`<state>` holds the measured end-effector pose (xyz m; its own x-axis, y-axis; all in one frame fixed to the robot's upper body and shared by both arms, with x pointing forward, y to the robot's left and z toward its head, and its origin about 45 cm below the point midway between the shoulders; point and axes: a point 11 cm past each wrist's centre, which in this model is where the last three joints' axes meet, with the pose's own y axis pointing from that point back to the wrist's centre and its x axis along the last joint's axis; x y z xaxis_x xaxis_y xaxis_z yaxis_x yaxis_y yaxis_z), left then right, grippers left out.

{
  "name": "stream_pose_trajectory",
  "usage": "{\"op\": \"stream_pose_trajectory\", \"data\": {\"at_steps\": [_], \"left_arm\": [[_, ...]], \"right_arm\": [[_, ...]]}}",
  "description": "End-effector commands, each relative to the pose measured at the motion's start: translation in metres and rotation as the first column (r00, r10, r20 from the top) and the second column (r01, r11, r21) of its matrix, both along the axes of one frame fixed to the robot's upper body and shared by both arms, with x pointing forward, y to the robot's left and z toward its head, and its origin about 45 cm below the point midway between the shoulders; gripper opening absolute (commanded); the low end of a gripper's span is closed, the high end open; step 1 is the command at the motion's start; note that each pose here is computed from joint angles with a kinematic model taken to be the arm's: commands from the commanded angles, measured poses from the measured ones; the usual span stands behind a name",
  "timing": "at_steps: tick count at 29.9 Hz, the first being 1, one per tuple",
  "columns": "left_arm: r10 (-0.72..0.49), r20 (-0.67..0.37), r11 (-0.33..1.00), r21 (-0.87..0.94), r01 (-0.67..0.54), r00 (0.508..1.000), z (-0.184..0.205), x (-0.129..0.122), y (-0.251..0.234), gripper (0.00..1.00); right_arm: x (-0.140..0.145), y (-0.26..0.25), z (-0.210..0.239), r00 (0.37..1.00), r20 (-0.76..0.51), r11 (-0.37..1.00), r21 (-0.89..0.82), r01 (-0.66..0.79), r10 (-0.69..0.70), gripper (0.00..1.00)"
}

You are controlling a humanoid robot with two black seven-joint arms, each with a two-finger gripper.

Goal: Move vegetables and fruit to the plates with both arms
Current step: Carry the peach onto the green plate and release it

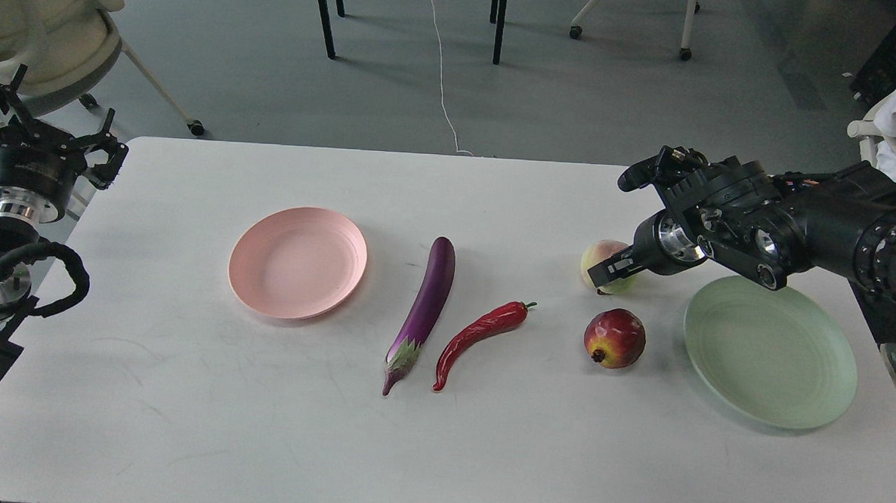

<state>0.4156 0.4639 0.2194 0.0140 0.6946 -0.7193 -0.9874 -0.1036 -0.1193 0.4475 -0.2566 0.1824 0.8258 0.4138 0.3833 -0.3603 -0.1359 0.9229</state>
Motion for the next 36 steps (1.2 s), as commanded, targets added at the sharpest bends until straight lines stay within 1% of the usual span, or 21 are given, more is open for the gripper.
{"op": "stream_pose_trajectory", "data": {"at_steps": [1, 4, 7, 12, 14, 21, 26, 29, 34, 35, 36], "left_arm": [[-0.002, 0.001, 1.000, 0.001, 0.002, 1.000, 0.001, 0.001, 0.000, 0.98], [-0.001, 0.003, 1.000, 0.002, 0.001, 1.000, 0.002, 0.000, 0.001, 0.98], [0.000, 0.004, 1.000, 0.004, 0.000, 1.000, 0.003, 0.001, 0.001, 0.99], [-0.004, -0.001, 1.000, 0.007, 0.004, 1.000, 0.001, 0.000, 0.000, 0.98], [-0.007, -0.004, 1.000, 0.007, 0.007, 1.000, 0.000, 0.000, -0.001, 0.99], [-0.011, -0.004, 1.000, 0.007, 0.011, 1.000, 0.000, 0.001, -0.002, 0.99], [-0.012, -0.005, 1.000, 0.011, 0.012, 1.000, 0.000, 0.001, -0.002, 0.99], [-0.011, -0.006, 1.000, 0.011, 0.012, 1.000, 0.000, 0.001, -0.002, 0.99], [-0.014, -0.007, 1.000, 0.007, 0.014, 1.000, -0.001, 0.001, -0.004, 0.98], [-0.014, -0.008, 1.000, 0.006, 0.014, 1.000, -0.002, 0.001, -0.004, 0.98], [-0.015, -0.007, 1.000, 0.005, 0.015, 1.000, -0.002, 0.001, -0.005, 0.99]], "right_arm": [[0.004, -0.018, 0.033, 0.999, 0.026, 1.000, 0.015, 0.024, -0.024, 0.53], [-0.005, -0.048, 0.061, 0.997, 0.033, 0.997, 0.031, 0.066, -0.067, 0.53], [-0.019, -0.084, 0.077, 0.995, 0.037, 0.996, 0.009, 0.092, -0.092, 0.53], [-0.062, -0.160, 0.078, 0.988, 0.017, 0.986, -0.059, 0.154, -0.154, 0.53], [-0.075, -0.178, 0.072, 0.985, 0.019, 0.983, -0.067, 0.171, -0.170, 0.53], [-0.105, -0.201, 0.035, 0.979, -0.017, 0.977, -0.068, 0.201, -0.203, 0.54], [-0.120, -0.210, 0.014, 0.978, -0.040, 0.976, -0.081, 0.201, -0.205, 0.58], [-0.122, -0.209, 0.012, 0.978, -0.041, 0.977, -0.076, 0.201, -0.205, 0.64], [-0.116, -0.201, 0.015, 0.979, -0.026, 0.979, -0.042, 0.199, -0.200, 0.86], [-0.117, -0.200, 0.015, 0.980, -0.029, 0.979, -0.036, 0.198, -0.199, 0.93], [-0.118, -0.199, 0.015, 0.980, -0.033, 0.980, -0.034, 0.196, -0.197, 0.96]]}}
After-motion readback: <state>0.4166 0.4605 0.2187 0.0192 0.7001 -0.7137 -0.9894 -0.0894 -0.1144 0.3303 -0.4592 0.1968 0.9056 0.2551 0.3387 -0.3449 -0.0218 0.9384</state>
